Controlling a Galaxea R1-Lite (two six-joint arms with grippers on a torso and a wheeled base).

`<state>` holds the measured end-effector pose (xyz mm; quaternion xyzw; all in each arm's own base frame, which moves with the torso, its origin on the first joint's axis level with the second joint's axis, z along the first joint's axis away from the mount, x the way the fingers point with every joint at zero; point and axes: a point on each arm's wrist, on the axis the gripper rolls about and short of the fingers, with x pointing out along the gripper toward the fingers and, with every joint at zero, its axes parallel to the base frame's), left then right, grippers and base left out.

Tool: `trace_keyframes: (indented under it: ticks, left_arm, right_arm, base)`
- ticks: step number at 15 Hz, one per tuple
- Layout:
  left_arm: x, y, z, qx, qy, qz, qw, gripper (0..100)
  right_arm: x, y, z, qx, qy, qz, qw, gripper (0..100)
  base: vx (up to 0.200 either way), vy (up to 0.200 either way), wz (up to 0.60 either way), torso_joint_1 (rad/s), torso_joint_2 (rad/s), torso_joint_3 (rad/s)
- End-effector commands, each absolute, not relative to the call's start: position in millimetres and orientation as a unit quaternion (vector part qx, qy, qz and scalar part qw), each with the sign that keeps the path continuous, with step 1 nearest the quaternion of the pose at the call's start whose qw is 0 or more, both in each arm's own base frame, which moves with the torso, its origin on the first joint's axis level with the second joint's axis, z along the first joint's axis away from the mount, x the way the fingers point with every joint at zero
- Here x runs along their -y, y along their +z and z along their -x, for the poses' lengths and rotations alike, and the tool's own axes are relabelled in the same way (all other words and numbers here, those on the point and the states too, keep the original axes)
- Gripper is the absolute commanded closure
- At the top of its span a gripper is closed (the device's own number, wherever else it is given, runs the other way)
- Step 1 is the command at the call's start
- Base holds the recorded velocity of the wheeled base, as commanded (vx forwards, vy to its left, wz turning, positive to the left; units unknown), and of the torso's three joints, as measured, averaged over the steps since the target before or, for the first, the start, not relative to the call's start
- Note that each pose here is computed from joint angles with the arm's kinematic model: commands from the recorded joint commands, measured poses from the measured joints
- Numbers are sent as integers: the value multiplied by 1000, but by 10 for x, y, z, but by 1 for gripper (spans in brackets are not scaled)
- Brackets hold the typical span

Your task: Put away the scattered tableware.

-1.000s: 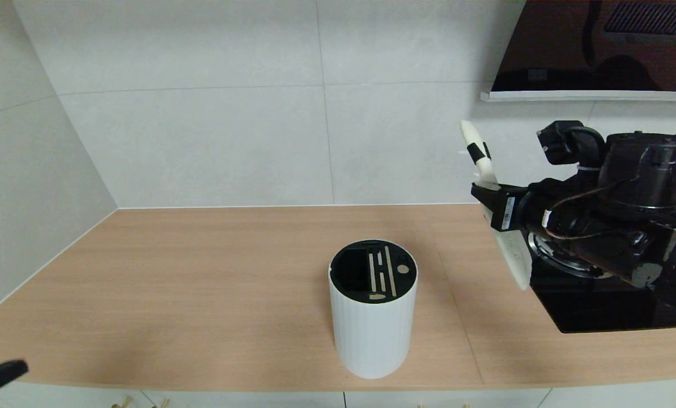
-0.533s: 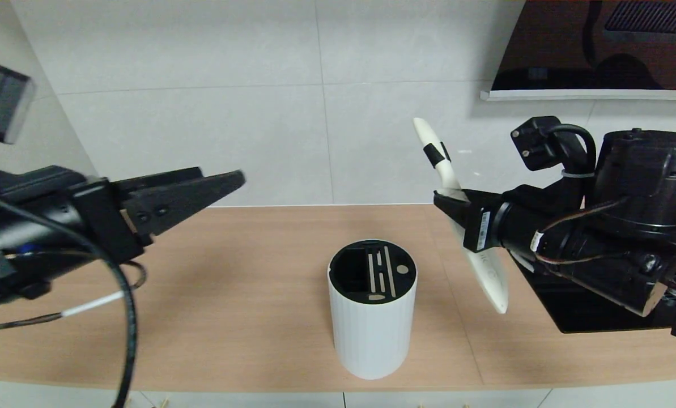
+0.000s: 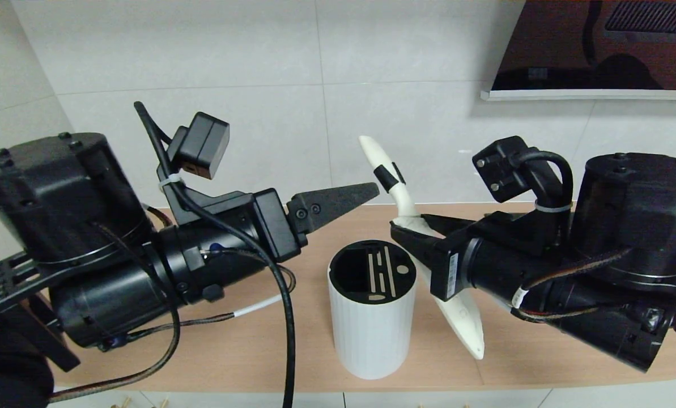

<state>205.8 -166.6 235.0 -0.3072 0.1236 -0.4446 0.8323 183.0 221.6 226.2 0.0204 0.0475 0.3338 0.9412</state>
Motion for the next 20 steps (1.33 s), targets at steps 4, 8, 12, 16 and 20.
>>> trace_keyframes:
  ticks: [4,8,12,16,20]
  left_arm:
    - [1813,2183,-2206,-137,-438,319,829,0]
    - [1903,2031,-2326,-141,-420,321,837,0]
    - [1930,2008,-2374,-126,-415,325,840,0]
    - [1917,2053,-2358,-114,-419,328,839,0]
    - [1912,2068,-2351,-106,-423,329,837,0]
  right_arm:
    - [-2424,2134,-1691,-66,364,-8,929,100]
    - [-2472,2136,-1608,-65,362,-9,930,100]
    - [-2494,2130,-1564,-56,370,-13,927,100]
    - [-2496,2090,-1517,-61,378,-8,924,100]
    - [-2500,2076,-1520,-63,377,-7,924,100]
  base:
    - [0,0,0,0,0,0]
    - [0,0,0,0,0,0]
    - [0,0,0,0,0,0]
    - [0,0,0,0,0,0]
    - [0,0,0,0,0,0]
